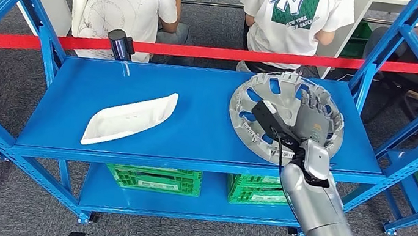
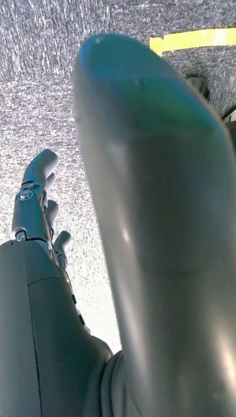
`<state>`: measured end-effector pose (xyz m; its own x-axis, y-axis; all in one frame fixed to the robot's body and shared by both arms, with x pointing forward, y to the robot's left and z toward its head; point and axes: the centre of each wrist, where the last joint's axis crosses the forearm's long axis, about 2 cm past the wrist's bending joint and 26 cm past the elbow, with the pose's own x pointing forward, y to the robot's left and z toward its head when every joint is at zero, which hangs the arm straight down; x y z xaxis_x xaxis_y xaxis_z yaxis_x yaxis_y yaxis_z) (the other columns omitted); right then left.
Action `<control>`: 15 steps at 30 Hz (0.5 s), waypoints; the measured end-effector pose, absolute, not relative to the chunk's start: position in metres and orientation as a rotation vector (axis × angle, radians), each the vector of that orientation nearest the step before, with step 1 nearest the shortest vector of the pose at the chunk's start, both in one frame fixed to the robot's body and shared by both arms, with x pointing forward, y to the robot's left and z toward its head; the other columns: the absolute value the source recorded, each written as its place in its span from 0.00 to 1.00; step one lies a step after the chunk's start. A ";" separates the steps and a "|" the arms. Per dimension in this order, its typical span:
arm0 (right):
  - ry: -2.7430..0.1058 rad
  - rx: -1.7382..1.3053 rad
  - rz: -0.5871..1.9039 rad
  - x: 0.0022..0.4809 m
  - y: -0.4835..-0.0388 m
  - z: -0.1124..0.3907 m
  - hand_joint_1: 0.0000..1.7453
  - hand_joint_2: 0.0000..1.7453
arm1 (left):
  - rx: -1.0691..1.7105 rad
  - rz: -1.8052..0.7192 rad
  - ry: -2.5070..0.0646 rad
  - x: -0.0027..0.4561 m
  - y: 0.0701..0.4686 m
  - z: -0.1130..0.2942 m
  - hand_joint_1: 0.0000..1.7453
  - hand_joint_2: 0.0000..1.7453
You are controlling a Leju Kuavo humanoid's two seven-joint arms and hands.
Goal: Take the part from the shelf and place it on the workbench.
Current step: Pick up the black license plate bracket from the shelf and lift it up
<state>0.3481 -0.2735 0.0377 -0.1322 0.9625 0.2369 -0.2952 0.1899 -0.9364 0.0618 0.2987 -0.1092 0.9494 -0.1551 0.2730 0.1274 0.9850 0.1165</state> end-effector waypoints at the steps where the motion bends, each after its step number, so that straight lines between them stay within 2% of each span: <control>1: -1.210 -0.748 1.285 0.350 -0.270 0.039 0.00 0.00 | 0.098 -0.144 -0.287 0.062 0.299 -0.109 0.00 0.00; 15: -1.161 -0.645 1.287 0.347 -0.246 0.035 0.00 0.00 | 0.106 -0.147 -0.289 0.062 0.303 -0.109 0.00 0.00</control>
<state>0.3468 -0.2461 0.0351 -0.1200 0.9483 0.2940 -0.3905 0.2272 -0.8922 0.0622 0.3025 -0.1090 0.9479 -0.1596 0.2755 0.1292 0.9837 0.1253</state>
